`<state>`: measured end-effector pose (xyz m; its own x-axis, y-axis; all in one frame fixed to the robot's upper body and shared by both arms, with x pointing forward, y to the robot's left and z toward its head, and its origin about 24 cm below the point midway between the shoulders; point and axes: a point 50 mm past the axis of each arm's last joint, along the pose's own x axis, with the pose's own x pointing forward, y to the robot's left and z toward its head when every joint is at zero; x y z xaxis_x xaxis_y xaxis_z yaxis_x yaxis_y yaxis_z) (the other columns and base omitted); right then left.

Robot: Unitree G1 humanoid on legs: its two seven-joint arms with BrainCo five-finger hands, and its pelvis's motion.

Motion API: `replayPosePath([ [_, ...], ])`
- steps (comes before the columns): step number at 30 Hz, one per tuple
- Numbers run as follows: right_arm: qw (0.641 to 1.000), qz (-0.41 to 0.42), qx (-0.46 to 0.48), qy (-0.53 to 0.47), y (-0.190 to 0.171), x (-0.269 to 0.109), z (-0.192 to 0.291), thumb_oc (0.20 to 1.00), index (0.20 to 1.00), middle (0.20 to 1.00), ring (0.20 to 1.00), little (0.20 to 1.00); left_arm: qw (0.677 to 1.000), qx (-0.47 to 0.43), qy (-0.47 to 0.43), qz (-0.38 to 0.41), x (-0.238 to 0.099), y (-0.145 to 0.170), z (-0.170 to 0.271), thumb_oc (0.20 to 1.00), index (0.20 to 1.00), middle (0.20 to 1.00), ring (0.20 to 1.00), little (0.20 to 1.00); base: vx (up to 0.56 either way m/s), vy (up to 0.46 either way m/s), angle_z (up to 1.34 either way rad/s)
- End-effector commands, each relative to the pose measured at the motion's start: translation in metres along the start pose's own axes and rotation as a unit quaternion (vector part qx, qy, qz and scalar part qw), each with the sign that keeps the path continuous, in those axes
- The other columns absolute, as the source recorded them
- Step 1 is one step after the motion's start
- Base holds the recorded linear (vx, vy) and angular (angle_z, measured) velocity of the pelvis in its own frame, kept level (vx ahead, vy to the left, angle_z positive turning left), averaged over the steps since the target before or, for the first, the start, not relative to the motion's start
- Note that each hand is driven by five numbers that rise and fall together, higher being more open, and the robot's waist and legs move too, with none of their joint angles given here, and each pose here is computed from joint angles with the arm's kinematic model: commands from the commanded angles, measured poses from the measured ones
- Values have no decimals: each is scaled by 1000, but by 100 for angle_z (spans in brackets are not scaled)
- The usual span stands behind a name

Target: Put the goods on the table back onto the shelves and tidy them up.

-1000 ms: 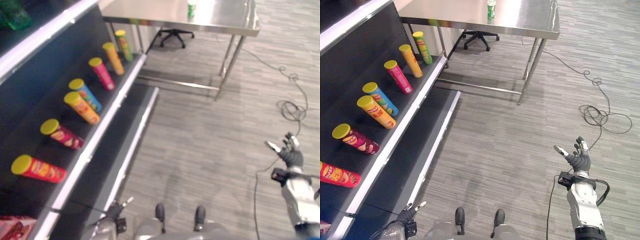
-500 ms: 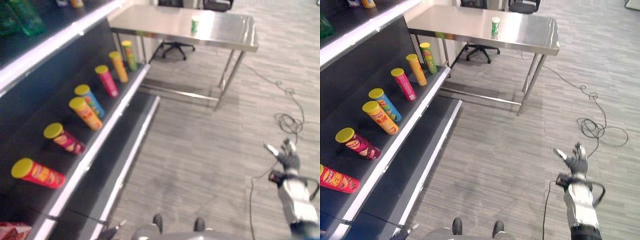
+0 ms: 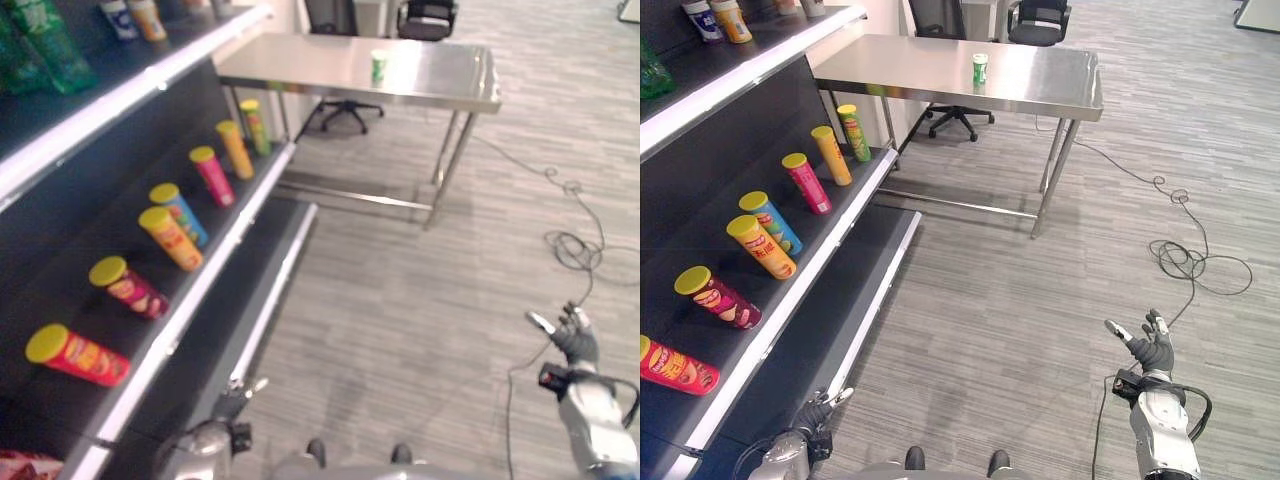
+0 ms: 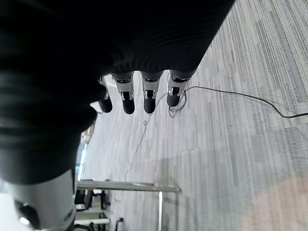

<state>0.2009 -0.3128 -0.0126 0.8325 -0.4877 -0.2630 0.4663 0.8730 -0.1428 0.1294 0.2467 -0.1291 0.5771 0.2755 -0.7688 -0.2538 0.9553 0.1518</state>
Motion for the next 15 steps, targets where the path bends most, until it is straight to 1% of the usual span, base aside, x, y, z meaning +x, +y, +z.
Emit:
replayPosePath([
  [1,992,1,11,-128,-7,9,59,1000,1000,1000,1000,1000,998,28,61,8,-1,2,-27,1000,1000,1000,1000,1000,199,-20,-15],
  [2,990,7,-13,-138,-6,10,64,1000,1000,1000,1000,1000,995,37,96,13,-5,5,-43,1000,1000,1000,1000,1000,217,-21,-9],
  [3,990,8,-14,-138,-6,10,64,1000,1000,1000,1000,1000,995,37,96,13,-5,5,-43,1000,1000,1000,1000,1000,352,116,-13],
  [4,988,22,-31,-151,-2,9,71,1000,1000,1000,1000,1000,988,47,146,21,-14,8,-69,1000,1000,1000,1000,1000,365,141,-1],
  [6,986,31,-39,-162,4,9,75,1000,1000,1000,1000,1000,981,64,179,26,-20,8,-84,1000,1000,1000,1000,1000,433,144,-4],
  [8,986,28,-34,-162,9,12,77,1000,1000,1000,1000,1000,978,64,194,34,-24,10,-91,1000,1000,1000,1000,1000,431,117,-17],
  [10,985,40,-27,-165,19,15,81,1000,1000,1000,1000,1000,976,38,210,49,-31,14,-103,1000,1000,1000,1000,1000,554,203,-64],
  [13,986,50,-26,-159,27,16,78,1000,1000,1000,1000,1000,979,28,193,58,-26,18,-93,1000,1000,1000,1000,1000,468,188,-85],
  [15,985,48,-25,-162,29,16,79,1000,1000,1000,1000,1000,988,27,139,64,-14,22,-65,1000,1000,1000,1000,1000,439,206,-63],
])
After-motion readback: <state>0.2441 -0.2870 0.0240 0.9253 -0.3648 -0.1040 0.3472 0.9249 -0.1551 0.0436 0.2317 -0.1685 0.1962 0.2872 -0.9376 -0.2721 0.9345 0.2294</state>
